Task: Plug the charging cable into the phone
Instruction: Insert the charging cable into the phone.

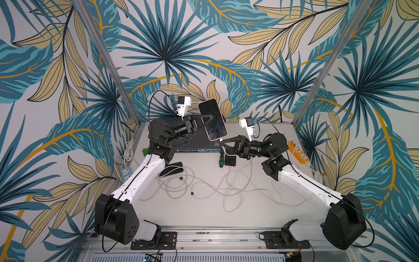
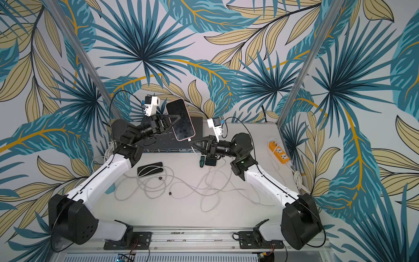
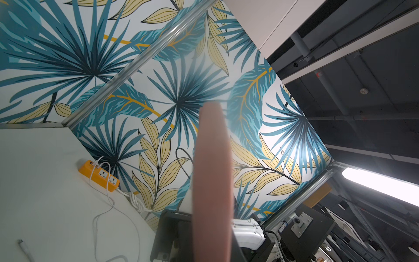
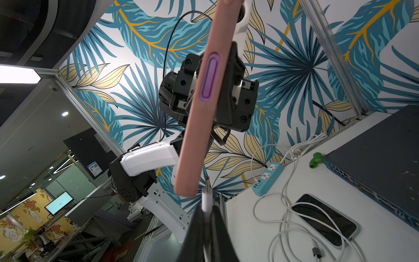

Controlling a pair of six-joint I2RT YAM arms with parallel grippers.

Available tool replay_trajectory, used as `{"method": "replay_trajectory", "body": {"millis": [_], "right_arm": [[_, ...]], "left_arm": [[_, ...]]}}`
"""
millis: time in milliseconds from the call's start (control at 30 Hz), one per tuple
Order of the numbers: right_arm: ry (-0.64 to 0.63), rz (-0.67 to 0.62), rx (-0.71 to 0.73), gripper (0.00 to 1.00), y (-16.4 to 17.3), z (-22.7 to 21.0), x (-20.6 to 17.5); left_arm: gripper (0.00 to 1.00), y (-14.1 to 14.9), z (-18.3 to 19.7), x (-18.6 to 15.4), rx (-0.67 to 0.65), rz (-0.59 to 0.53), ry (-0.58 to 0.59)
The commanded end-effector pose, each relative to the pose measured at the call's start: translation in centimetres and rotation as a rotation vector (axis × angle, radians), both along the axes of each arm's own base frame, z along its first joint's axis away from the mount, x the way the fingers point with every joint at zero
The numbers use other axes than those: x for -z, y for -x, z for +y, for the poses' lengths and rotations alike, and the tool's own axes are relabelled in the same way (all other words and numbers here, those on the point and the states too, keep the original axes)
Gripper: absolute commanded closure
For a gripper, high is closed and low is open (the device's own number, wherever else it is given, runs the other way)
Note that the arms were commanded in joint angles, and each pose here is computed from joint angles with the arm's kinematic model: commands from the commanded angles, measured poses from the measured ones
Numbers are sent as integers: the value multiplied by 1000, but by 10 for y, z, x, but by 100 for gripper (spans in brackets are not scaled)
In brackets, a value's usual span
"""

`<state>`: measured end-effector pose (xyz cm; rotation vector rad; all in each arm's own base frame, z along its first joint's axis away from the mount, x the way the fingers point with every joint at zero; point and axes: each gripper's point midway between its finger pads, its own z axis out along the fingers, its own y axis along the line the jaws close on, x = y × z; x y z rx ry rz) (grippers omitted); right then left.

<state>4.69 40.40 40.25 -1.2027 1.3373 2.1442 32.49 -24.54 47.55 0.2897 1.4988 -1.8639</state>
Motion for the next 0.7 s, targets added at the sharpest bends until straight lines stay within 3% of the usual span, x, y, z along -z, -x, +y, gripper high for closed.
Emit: {"method": "replay_trajectory", "body": {"millis": [0,667], "right_arm": [[-27,-5,-7,100,0,-1,-4],[-17,4,-12,100,1,-2,1]], "left_arm": [[100,9,5,-22,-24,-88,25],[100,-5,3,-23,-47,-87,19]]}}
